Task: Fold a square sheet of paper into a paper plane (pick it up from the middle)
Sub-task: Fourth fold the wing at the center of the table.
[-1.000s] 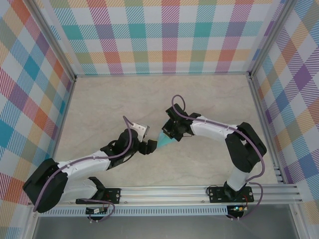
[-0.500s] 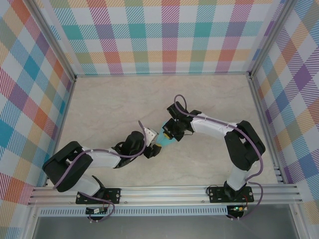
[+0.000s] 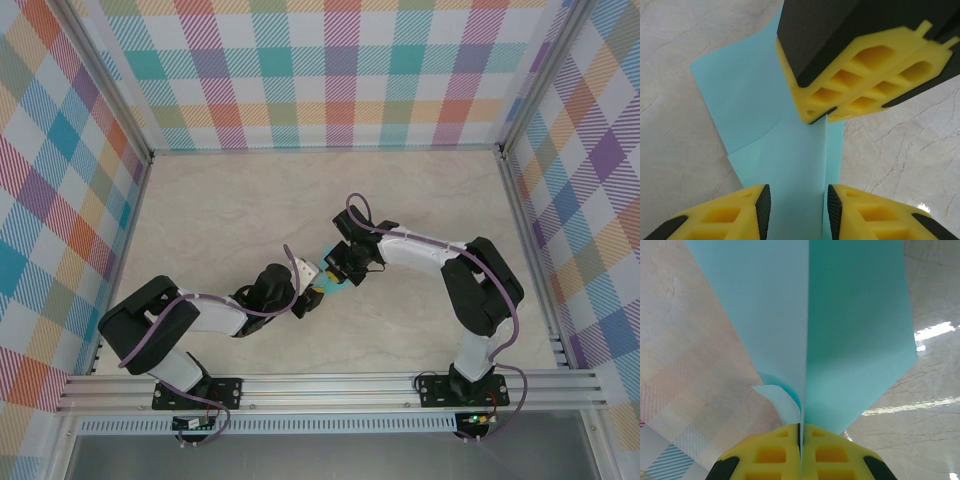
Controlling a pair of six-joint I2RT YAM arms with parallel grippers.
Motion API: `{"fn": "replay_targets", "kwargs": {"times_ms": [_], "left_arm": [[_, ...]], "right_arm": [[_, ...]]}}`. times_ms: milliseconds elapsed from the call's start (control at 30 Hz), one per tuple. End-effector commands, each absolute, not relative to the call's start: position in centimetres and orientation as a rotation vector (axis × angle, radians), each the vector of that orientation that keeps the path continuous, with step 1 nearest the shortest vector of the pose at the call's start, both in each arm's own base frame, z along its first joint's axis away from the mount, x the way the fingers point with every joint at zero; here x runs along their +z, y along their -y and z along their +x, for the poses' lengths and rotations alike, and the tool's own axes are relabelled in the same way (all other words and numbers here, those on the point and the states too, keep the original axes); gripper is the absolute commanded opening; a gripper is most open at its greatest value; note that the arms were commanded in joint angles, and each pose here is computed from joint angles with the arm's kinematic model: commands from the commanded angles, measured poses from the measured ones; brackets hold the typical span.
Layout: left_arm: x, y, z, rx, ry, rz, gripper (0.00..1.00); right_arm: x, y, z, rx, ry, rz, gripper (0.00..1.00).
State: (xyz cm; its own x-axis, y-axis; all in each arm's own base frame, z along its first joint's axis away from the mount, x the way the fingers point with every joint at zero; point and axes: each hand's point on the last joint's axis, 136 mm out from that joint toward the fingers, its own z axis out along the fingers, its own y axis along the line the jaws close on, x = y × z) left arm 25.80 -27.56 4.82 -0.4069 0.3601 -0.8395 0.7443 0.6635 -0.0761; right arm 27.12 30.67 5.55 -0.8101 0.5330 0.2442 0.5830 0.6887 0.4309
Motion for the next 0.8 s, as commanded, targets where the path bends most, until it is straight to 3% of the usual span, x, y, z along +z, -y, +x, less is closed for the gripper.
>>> {"fn": "replay_targets", "kwargs": {"times_ms": [0,200,333,600,767], "left_arm": [[5.9,29.3,25.8,-0.618,-1.960,0.886,0.33],[5.5,29.3,26.0,-0.613,-1.970,0.872,0.26],[5.5,29.2,26.0,-0.610,-1.970,0.870,0.20],[4.9,28.9,25.4,-0.666,-2.006,0.807,0.12],[4.7,28.5,25.2,-0.707,-2.044,0.725,0.11]], "right_arm": [[5.9,-31.2,27.0,-0.765,2.757,-0.907,0.03],[5.9,-31.4,26.9,-0.768,2.745,-0.896,0.03],[6.1,-31.4,27.0,-0.772,2.749,-0.890,0.09],[7.2,-30.2,27.9,-0.857,2.836,-0.824,0.49],[8.6,-28.8,28.8,-1.026,2.940,-0.686,0.63]]}}
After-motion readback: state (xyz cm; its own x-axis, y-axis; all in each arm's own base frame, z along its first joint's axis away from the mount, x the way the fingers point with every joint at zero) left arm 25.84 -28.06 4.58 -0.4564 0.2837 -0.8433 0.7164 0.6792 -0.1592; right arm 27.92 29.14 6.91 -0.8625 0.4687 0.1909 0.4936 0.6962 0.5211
